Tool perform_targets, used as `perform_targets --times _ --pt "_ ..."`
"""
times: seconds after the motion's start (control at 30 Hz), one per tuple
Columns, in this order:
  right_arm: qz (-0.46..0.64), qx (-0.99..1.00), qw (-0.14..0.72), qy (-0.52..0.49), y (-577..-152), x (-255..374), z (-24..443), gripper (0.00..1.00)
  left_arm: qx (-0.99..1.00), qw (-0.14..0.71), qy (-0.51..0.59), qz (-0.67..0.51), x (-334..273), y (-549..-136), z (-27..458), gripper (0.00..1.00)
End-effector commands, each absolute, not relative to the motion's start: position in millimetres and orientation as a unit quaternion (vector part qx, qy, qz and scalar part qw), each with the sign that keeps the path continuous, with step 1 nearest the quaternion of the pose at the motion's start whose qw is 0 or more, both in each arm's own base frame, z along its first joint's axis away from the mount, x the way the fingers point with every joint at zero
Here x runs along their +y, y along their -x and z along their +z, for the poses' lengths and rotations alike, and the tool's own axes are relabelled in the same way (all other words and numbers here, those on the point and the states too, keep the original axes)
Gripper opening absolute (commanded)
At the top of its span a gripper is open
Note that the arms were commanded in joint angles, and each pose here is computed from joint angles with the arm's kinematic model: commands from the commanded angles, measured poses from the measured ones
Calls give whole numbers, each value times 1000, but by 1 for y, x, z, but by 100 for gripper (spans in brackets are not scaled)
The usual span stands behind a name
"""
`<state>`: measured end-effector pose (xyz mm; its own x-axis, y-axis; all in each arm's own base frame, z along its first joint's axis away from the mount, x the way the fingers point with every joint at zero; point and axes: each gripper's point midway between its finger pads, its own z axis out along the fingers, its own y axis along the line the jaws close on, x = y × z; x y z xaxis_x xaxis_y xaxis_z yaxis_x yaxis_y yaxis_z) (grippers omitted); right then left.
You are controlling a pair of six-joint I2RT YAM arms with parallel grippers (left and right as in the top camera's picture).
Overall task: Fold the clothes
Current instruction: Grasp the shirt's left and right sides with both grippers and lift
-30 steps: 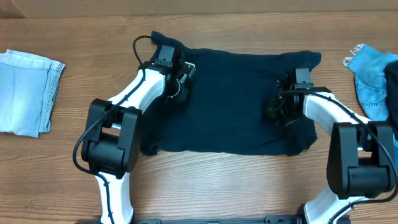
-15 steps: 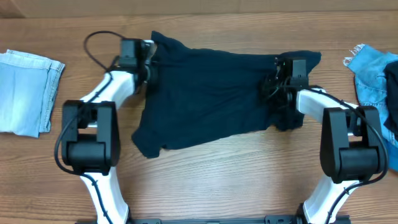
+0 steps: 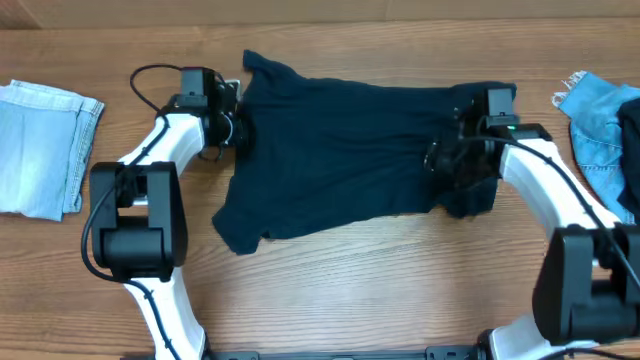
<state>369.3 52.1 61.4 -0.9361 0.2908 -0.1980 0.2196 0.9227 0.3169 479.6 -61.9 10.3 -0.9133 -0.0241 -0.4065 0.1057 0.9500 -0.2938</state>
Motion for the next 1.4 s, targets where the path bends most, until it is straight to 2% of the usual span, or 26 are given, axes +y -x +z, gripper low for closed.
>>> perform_targets --times 0.0,0.1,0.2,0.4,0.5,0.67,0.87,1.03,1.23,1.37 --pt "125 970 98 -181 -352 26 73 75 960 222 -62 -161 -67 -470 59 46" --pt "108 969 54 -215 -331 11 65 75 962 209 -83 -158 -71 -446 88 49" --pt "106 968 45 -221 -325 10 57 76 971 159 -91 -153 -78 -413 93 50" --pt "100 966 37 -235 -319 8 52 82 978 41 -132 -157 -113 -351 73 52" --pt "100 966 37 -236 -319 8 52 84 974 -13 -167 -150 -133 -317 65 49" --pt "100 966 35 -236 -318 8 52 86 973 -74 -199 -85 -133 -279 52 48" --pt "100 966 37 -236 -319 8 52 86 976 -99 -193 -25 -127 -251 18 49" --pt "100 966 37 -236 -319 8 52 86 985 -78 -152 -26 -123 -242 -20 41" --pt "101 966 40 -235 -321 8 52 86 968 -170 -120 -139 -152 -186 -21 29" --pt "100 966 39 -235 -320 8 52 86 957 -242 -99 -127 -145 -148 -16 24"
